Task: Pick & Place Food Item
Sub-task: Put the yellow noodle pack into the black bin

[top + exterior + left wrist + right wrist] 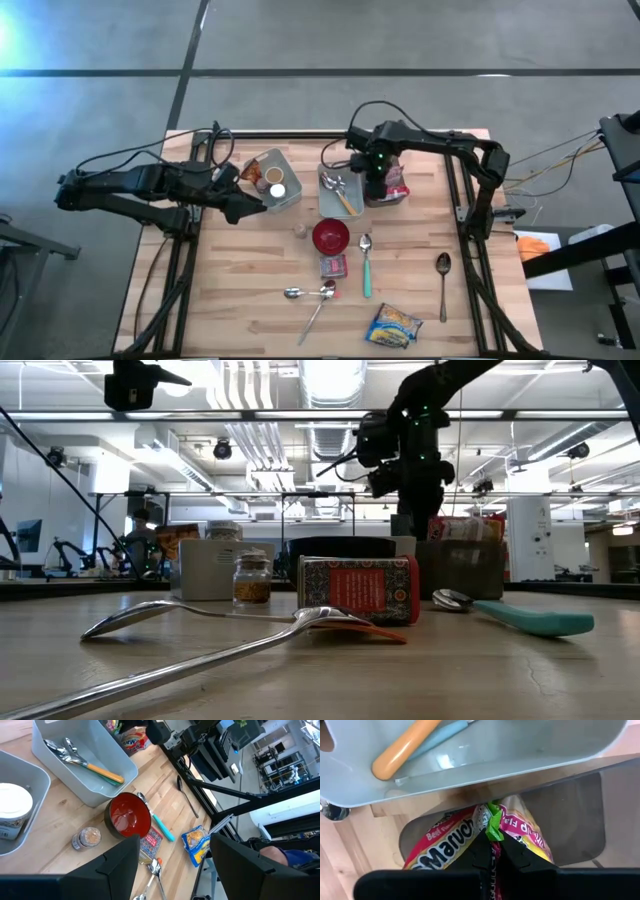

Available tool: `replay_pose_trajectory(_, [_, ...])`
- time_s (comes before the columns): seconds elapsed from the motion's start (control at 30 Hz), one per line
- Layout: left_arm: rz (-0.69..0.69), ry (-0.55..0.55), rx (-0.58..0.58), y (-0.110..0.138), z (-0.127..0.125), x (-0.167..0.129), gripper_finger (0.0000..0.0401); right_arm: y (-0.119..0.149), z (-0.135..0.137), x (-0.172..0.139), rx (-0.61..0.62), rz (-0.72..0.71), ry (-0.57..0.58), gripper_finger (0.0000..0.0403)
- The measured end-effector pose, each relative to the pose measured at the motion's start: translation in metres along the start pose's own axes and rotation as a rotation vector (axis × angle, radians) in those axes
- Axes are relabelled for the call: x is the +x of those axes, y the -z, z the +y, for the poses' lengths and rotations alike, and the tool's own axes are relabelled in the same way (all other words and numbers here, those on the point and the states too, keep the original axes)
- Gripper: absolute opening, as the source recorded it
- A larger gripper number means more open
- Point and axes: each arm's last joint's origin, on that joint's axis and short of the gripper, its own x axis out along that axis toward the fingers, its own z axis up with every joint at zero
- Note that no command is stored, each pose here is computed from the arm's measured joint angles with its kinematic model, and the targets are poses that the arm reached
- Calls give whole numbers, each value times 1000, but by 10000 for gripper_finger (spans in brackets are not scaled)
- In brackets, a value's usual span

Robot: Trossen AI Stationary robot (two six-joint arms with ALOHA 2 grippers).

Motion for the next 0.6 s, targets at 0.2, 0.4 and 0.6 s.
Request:
replay_pose_trajectory(0.2, [-3, -2, 0, 0, 0, 0, 246, 2, 0, 9, 16, -7, -22, 8])
replay_pose_trajectory(0.4, [-3, -2, -1, 0, 0, 0, 246, 3, 0, 12, 23, -10, -23, 8])
replay_pose_trajectory(0.6, [-3, -2, -5, 0, 0, 0, 246, 2, 0, 12, 56, -10, -23, 8])
